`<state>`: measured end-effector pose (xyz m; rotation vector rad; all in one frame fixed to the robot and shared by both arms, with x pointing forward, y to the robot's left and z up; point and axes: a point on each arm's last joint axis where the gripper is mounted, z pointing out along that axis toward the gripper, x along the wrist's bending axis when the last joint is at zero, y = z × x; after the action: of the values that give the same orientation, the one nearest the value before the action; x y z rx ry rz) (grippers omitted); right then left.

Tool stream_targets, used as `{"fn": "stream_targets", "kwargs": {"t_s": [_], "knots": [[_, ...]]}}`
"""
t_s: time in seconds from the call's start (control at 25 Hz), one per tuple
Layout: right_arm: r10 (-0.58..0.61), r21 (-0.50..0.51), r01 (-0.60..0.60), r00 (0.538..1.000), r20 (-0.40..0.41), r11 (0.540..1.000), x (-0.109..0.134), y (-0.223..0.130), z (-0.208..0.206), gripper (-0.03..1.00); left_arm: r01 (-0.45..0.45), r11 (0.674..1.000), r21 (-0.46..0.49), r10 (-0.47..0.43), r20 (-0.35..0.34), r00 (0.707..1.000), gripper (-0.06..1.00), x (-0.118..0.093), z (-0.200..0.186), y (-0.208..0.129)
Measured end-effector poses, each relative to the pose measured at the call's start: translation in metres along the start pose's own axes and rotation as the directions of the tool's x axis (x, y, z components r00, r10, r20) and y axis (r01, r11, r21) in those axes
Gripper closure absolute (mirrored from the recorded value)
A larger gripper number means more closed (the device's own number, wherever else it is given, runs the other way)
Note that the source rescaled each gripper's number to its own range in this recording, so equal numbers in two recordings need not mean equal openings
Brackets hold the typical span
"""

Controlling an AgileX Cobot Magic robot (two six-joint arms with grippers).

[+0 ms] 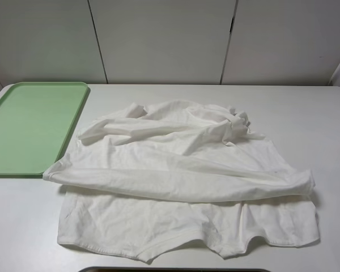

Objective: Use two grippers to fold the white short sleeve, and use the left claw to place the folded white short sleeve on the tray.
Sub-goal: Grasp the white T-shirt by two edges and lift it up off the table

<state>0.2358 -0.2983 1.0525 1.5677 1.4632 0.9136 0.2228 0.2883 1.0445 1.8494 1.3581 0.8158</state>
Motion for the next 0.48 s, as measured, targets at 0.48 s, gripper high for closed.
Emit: {"fn": "stream_targets", "kwargs": {"t_s": [0.48], "knots": [[0.000,0.000,0.000,1.000,0.000,1.000,0.0000,0.0000,0.0000,-0.03,0.000,1.000,0.000,0.000,0.000,1.000,-0.06,0.0000,0.0000,0.0000]]}}
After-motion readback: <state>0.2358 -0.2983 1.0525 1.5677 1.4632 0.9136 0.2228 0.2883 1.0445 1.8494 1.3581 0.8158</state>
